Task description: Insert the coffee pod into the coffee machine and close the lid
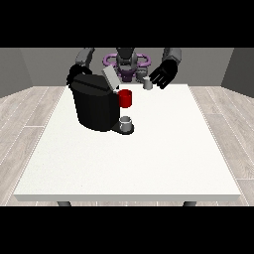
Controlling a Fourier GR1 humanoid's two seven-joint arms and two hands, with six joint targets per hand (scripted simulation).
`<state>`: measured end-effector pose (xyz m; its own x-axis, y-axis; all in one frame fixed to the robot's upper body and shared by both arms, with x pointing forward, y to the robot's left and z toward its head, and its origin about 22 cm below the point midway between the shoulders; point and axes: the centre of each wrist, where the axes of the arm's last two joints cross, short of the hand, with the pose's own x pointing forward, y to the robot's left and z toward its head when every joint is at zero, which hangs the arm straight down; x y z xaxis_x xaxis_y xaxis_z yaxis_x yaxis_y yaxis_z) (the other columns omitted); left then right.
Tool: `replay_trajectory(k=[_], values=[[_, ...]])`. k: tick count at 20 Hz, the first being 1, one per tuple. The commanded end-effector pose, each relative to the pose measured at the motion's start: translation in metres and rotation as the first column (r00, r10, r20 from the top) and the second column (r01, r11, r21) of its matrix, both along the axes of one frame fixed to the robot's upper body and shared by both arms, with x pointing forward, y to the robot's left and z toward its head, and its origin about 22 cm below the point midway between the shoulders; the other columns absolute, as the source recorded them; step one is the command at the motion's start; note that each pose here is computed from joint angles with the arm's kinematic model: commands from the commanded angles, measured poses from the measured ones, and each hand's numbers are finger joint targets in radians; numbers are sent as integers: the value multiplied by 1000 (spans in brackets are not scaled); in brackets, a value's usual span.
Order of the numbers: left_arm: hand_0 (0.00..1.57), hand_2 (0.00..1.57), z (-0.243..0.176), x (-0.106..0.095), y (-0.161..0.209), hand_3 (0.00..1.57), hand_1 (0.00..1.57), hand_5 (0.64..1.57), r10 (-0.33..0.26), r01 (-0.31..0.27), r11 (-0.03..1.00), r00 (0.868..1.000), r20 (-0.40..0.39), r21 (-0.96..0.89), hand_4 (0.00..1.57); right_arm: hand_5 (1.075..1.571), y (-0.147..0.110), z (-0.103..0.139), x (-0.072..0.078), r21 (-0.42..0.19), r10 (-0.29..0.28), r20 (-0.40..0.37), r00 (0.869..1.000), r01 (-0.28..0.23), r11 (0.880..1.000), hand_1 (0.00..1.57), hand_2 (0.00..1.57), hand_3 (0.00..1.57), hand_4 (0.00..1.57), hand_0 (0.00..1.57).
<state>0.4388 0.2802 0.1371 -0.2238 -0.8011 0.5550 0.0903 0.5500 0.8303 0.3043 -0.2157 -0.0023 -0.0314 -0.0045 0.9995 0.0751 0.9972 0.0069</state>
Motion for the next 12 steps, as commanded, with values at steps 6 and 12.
replay_trajectory(k=[6,12], values=[[1209,1245,62,15,3,1188,1209,1571,112,-108,993,991,76,-47,486,1571,21,27,3,-29,70,56,996,-69,997,0,0,0,506,0],[1284,1340,102,16,12,1276,1284,1571,70,-65,997,989,133,-47,519,1571,15,35,9,-56,46,107,993,-40,998,0,0,0,541,0]])
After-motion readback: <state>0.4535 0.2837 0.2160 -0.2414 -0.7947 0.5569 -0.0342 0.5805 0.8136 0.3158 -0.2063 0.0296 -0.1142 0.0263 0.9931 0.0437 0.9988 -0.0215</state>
